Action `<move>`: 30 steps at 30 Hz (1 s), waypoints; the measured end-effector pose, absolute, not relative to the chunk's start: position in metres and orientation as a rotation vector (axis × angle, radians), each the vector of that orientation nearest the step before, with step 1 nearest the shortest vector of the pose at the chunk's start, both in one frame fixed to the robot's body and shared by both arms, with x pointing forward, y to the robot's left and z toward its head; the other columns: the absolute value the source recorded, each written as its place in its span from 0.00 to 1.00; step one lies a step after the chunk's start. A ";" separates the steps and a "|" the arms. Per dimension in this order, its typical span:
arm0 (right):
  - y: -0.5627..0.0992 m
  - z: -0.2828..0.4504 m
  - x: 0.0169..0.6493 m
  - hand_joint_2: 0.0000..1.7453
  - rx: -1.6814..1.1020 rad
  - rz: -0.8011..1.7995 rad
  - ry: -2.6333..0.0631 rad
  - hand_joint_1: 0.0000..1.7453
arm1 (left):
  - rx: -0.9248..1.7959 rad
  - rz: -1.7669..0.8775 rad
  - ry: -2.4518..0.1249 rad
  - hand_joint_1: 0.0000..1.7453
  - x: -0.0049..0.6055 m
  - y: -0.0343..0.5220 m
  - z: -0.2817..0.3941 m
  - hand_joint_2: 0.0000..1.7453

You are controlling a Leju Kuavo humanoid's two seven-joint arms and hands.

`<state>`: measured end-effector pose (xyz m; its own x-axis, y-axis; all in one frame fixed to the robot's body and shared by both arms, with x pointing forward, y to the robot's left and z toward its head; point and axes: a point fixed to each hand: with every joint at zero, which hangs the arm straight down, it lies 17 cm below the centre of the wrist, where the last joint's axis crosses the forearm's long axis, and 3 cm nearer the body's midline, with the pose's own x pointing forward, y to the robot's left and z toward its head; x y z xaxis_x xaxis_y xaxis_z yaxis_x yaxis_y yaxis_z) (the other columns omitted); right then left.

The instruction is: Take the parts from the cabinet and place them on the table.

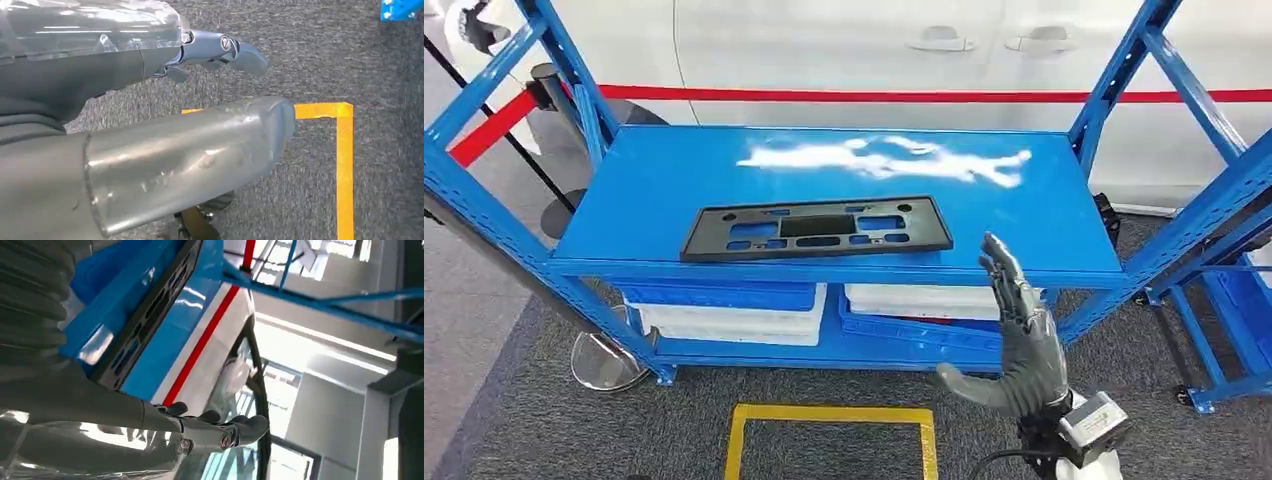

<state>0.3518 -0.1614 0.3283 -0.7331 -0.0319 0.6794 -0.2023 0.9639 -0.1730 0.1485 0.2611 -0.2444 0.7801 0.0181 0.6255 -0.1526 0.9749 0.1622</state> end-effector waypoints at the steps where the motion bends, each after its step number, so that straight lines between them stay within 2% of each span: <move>1: -0.154 0.331 0.349 1.00 0.161 0.340 -2.387 0.00 | 0.206 0.090 -0.672 0.00 0.149 0.260 -0.244 0.00; 19: -0.097 0.318 0.344 1.00 -0.358 0.741 -2.447 0.00 | 0.195 0.028 -0.677 0.00 0.151 0.256 -0.244 0.00; 30: -0.064 0.270 0.355 1.00 -0.723 1.010 -2.380 0.00 | 0.177 -0.028 -0.676 0.00 0.150 0.250 -0.245 0.00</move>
<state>0.3553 -0.0644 0.2699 -0.7599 0.6191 0.1983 0.2874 0.5936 -0.7517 0.1500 0.2498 -0.2450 0.7804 -0.0832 0.6198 -0.0318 0.9846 0.1722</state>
